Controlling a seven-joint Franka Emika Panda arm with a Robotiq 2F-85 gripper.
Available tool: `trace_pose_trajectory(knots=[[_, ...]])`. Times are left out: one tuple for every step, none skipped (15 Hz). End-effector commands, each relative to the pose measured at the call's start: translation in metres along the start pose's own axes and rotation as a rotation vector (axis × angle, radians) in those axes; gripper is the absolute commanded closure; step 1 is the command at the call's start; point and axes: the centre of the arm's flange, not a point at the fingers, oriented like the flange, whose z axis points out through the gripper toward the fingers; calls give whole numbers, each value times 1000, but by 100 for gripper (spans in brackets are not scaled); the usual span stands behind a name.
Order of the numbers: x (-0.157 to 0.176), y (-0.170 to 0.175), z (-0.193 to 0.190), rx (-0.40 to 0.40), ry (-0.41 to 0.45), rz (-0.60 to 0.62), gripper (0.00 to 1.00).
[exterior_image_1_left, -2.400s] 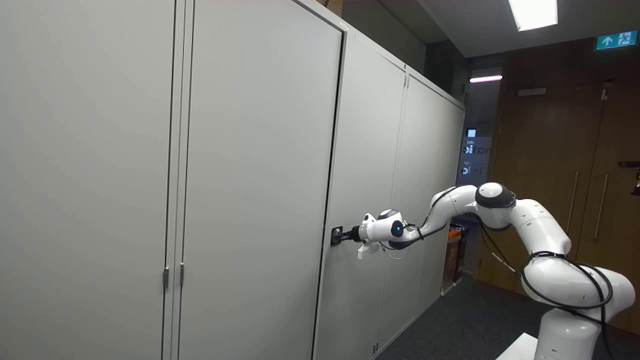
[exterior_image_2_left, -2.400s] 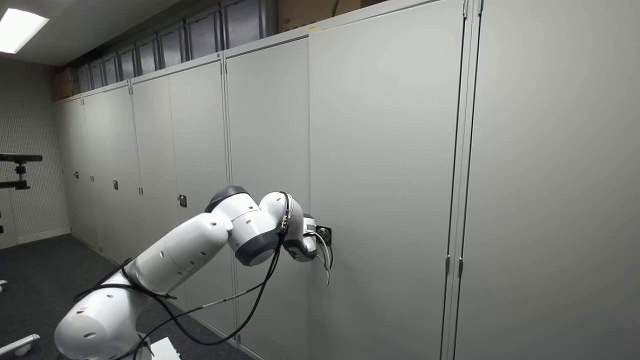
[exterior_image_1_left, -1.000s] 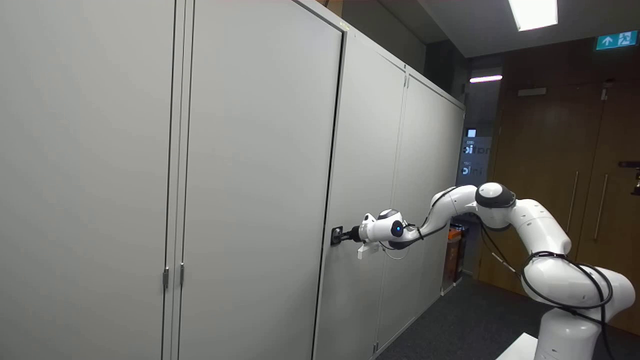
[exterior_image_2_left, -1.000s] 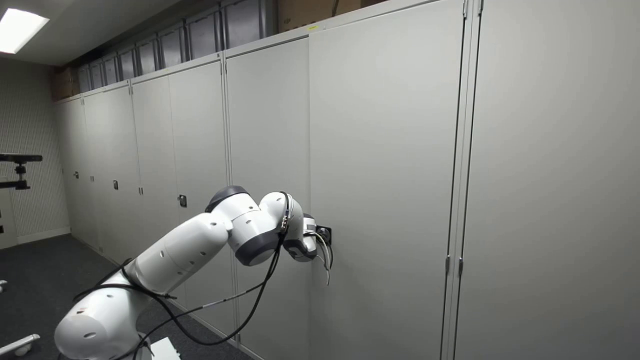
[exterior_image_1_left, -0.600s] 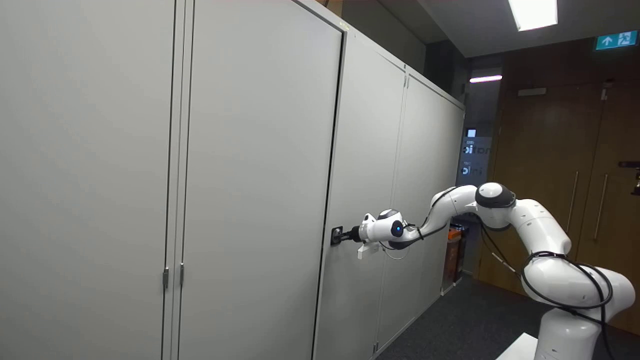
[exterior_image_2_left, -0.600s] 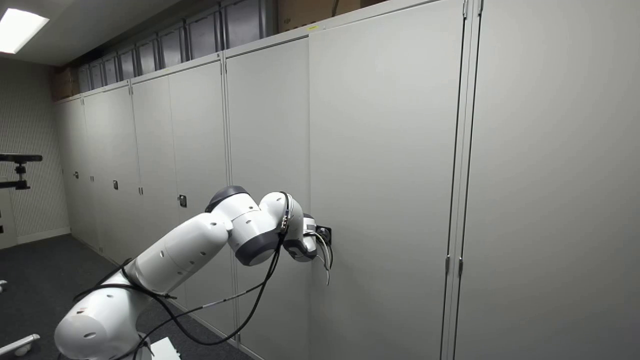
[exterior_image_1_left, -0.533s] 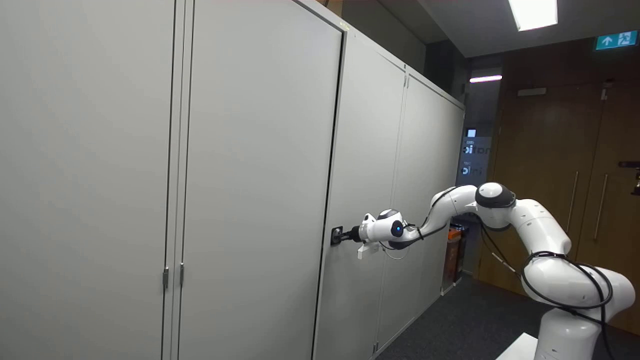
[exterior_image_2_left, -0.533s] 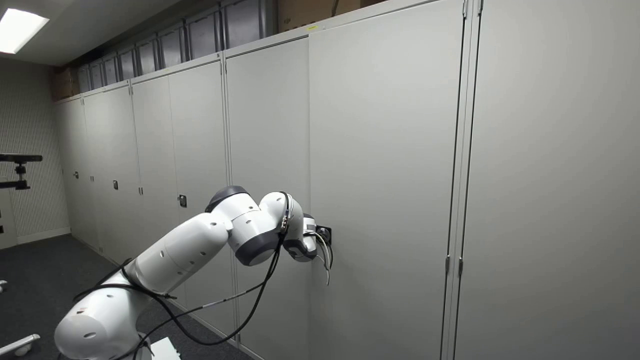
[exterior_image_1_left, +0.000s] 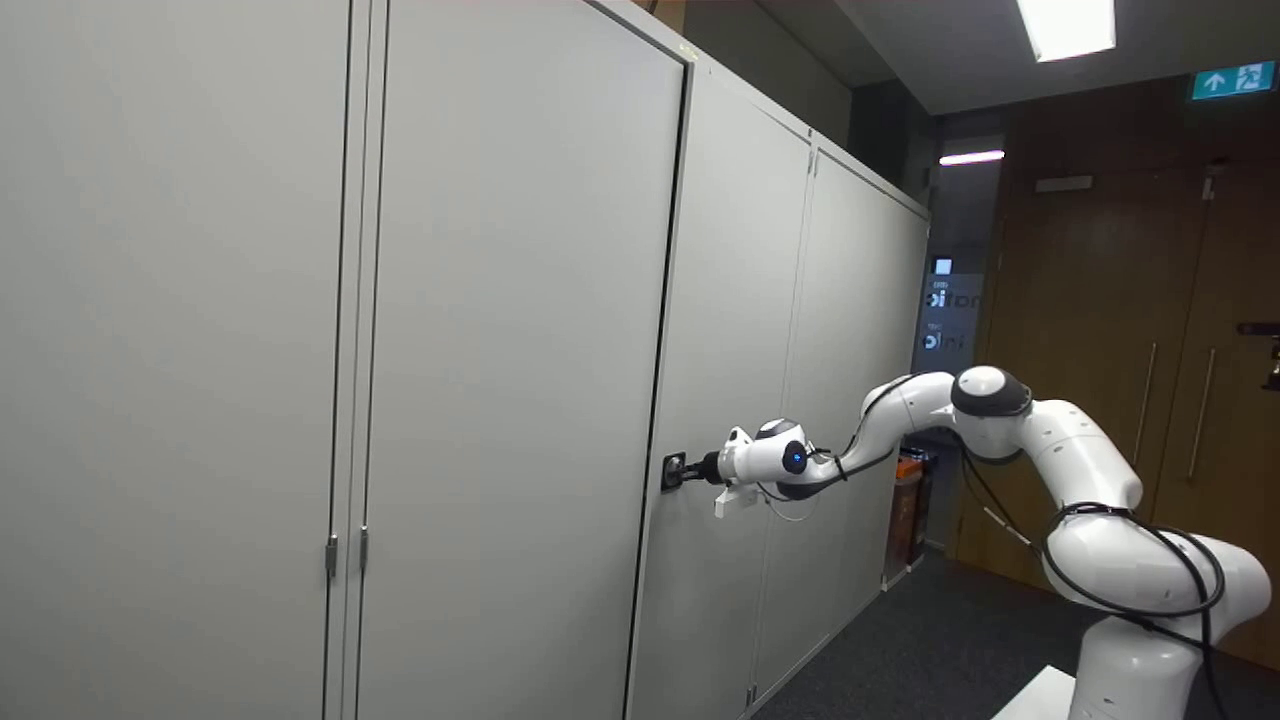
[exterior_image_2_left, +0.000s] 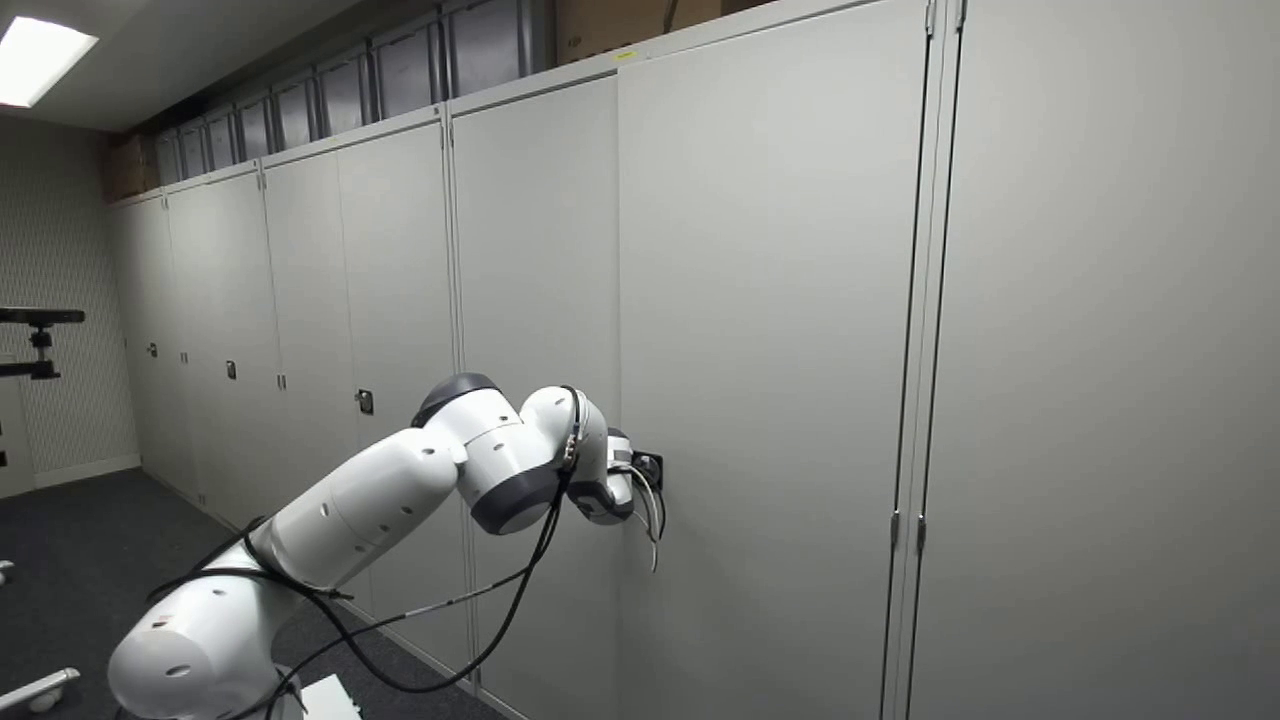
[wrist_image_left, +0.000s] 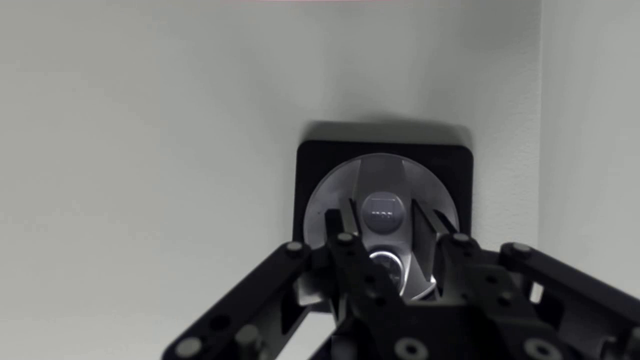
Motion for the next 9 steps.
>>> trace_pose_trajectory(knots=[[1, 10, -7, 34, 39, 69, 92], [2, 10, -7, 40, 41, 80, 92], [2, 11, -7, 44, 41, 88, 92], [2, 12, -8, 49, 43, 101, 92], [2, 13, -8, 55, 43, 112, 92], [2, 14, -9, 59, 41, 121, 92], [3, 14, -10, 64, 42, 132, 92], [3, 15, -11, 68, 42, 142, 92], [2, 16, -12, 73, 42, 152, 92]])
